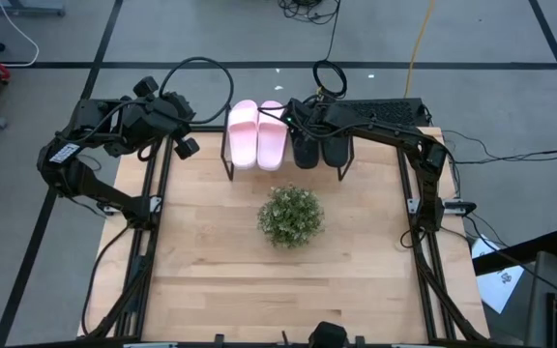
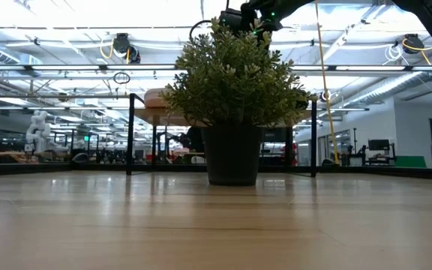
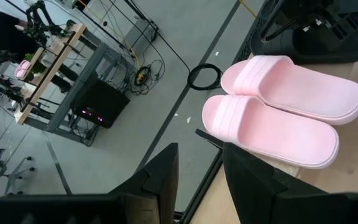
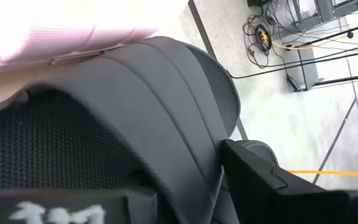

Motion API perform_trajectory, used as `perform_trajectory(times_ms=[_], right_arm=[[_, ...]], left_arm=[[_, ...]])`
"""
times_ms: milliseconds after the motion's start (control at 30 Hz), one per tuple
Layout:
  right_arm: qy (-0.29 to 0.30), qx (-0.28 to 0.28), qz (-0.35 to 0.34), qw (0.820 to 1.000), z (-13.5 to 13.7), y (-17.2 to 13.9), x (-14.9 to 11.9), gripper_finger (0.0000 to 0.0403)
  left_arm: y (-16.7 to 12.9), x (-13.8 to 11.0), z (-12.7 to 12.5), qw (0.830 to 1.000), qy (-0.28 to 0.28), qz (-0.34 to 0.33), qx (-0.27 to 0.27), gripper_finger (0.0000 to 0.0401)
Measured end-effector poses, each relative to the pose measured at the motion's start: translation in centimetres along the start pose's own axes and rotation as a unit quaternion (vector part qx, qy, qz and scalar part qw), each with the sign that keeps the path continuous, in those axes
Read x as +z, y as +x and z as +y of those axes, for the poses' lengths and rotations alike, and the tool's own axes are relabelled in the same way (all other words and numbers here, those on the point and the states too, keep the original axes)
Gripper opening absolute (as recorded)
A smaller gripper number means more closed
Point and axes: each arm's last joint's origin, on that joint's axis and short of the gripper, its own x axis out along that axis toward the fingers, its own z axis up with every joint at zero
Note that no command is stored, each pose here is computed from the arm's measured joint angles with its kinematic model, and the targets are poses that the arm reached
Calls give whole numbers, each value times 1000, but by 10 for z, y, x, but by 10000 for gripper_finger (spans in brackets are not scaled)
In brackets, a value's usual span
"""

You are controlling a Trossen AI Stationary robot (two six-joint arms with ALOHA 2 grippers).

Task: Pick and place slides into the shelf
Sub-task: Put the black slide on the shelf

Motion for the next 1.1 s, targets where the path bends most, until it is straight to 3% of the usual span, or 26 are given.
perform_trajectory(times_ms=[467, 867, 1100], right_arm=[[-29, 10, 17, 999, 13, 8, -10, 119], [-78, 16, -11, 997, 24, 1, -5, 120], [-79, 15, -13, 997, 24, 0, -4, 166]], left_arm=[[0, 0, 0, 1000, 6, 0, 0, 134], [0, 0, 0, 1000, 8, 0, 0, 134], [0, 0, 0, 1000, 8, 0, 0, 134]])
